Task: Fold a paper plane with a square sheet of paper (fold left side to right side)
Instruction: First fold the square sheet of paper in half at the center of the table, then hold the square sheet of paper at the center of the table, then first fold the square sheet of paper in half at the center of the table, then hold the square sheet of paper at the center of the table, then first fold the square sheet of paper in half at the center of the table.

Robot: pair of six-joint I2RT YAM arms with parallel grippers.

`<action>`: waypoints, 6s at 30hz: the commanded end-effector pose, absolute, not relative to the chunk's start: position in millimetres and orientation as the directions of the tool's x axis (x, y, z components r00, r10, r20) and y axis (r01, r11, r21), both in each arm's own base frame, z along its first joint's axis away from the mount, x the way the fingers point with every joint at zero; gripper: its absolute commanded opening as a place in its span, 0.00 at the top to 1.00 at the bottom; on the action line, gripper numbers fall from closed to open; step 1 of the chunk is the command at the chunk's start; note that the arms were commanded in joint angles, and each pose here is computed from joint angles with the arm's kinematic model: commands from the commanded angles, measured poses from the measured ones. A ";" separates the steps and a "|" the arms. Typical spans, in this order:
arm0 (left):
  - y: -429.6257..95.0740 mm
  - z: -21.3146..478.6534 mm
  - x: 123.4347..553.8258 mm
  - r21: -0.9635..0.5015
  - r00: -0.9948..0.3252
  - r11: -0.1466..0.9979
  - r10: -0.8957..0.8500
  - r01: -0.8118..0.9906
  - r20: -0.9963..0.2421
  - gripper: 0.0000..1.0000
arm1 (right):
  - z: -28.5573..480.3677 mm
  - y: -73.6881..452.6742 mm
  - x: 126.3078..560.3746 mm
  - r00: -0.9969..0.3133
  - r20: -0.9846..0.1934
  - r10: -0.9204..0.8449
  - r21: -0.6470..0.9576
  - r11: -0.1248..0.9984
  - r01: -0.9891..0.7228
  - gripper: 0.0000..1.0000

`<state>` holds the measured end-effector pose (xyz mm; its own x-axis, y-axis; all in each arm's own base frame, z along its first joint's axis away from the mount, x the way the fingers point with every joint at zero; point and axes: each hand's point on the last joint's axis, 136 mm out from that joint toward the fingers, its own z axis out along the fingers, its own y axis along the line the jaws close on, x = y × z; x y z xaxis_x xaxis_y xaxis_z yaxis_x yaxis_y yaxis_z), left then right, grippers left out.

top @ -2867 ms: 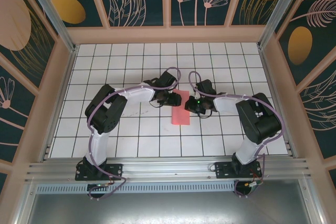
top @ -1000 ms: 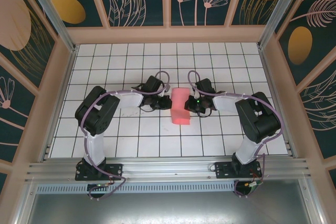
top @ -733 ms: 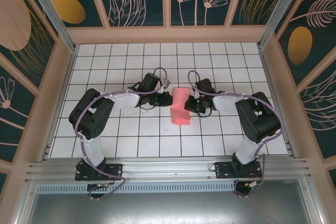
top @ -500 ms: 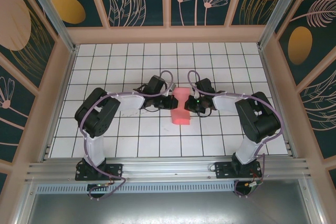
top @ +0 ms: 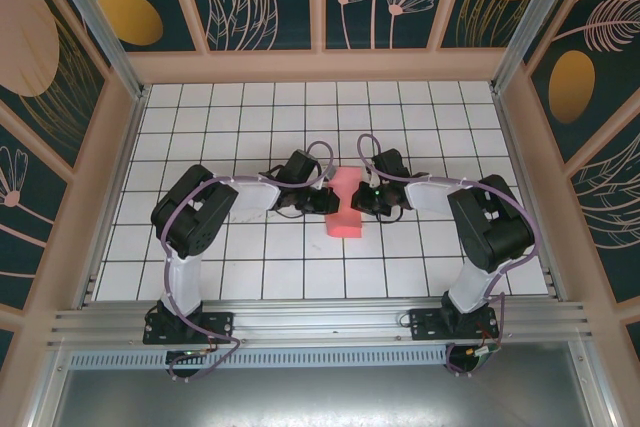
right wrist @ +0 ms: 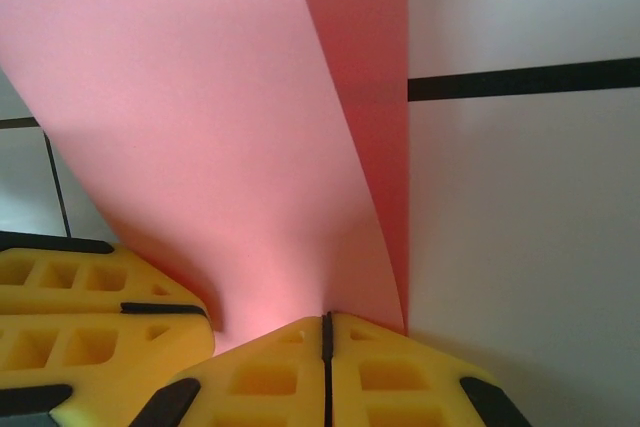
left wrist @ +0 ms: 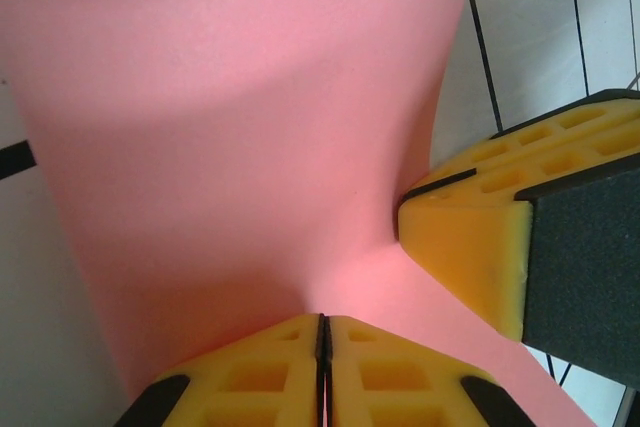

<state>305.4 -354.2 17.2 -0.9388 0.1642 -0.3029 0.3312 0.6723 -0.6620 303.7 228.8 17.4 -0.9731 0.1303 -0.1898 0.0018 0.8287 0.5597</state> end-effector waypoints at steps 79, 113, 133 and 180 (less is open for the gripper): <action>-339.5 59.6 345.9 -0.665 -0.920 0.648 0.157 0.371 -0.360 0.88 | -9.8 238.1 346.7 -0.979 -0.168 0.113 0.535 0.845 0.005 0.93; -313.6 -29.6 319.6 -0.582 -0.966 0.774 0.151 0.248 -0.211 0.89 | 95.1 243.6 354.5 -0.910 -0.404 0.088 0.583 0.792 -0.182 0.79; -329.3 10.1 332.8 -0.612 -0.948 0.733 0.149 0.296 -0.280 0.86 | 3.7 232.0 240.6 -0.997 -0.068 0.030 0.520 0.854 -0.010 0.84; -312.0 7.2 460.3 -0.533 -0.921 0.811 0.018 0.242 -0.390 0.82 | -16.3 209.7 222.9 -1.000 -0.017 0.007 0.416 0.909 -0.001 0.85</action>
